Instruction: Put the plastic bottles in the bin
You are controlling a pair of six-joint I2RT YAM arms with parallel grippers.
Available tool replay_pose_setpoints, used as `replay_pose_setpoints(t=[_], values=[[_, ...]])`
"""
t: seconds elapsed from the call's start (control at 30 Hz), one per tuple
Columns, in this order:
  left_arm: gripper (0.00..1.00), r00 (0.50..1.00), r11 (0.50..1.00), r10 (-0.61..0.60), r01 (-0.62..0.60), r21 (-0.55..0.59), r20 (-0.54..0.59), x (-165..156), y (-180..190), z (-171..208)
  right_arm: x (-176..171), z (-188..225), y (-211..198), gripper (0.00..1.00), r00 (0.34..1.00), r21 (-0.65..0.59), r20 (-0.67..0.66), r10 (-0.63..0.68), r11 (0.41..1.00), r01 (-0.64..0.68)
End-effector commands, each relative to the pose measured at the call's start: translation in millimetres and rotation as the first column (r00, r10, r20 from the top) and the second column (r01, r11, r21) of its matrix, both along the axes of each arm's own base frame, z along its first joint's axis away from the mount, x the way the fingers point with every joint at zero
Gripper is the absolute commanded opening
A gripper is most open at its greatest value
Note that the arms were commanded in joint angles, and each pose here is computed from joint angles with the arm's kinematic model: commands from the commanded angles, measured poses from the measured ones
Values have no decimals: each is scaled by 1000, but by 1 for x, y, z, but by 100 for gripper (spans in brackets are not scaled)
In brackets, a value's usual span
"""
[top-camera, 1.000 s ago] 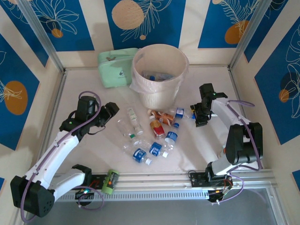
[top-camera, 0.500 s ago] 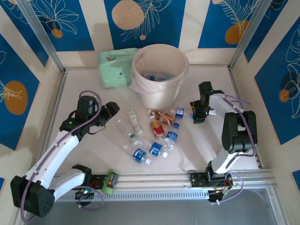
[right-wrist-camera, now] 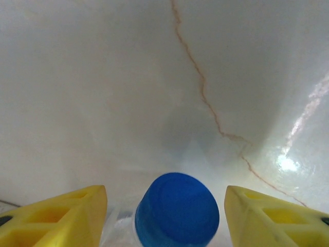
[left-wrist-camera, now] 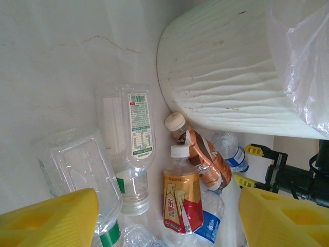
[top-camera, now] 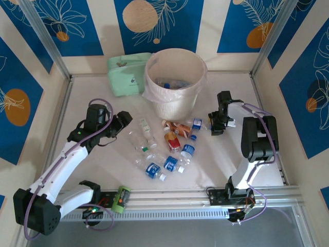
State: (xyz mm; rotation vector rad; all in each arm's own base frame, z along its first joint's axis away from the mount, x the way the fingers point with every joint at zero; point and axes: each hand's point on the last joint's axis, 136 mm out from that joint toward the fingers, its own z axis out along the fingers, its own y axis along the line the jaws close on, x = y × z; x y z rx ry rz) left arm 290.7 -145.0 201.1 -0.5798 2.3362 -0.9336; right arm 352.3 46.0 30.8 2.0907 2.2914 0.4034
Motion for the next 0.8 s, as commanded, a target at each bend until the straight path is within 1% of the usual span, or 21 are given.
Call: replay_pose_setpoints(t=[0.0, 0.17, 0.27, 0.33, 0.57, 0.77], values=[[72, 999, 1000, -26, 27, -15, 40, 4, -6, 14, 7, 1, 2, 60, 1000, 16, 2, 5, 1000, -5], [72, 999, 1000, -26, 26, -13, 37, 4, -6, 13, 9, 0, -2, 55, 1000, 1, 1, -1, 1000, 1], [72, 999, 1000, -26, 26, -11, 39, 5, -6, 13, 11, 1, -3, 49, 1000, -6, 5, 5, 1000, -5], [72, 999, 1000, -25, 26, -13, 40, 6, -7, 14, 11, 1, -4, 46, 1000, -6, 6, 5, 1000, -5], [72, 998, 1000, -26, 27, -8, 52, 7, -6, 20, 12, 8, -8, 44, 999, -13, 38, 6, 1000, -6], [72, 997, 1000, -26, 26, -9, 66, 9, -7, 29, 11, 22, -9, 40, 997, -28, 72, 38, 999, -37]])
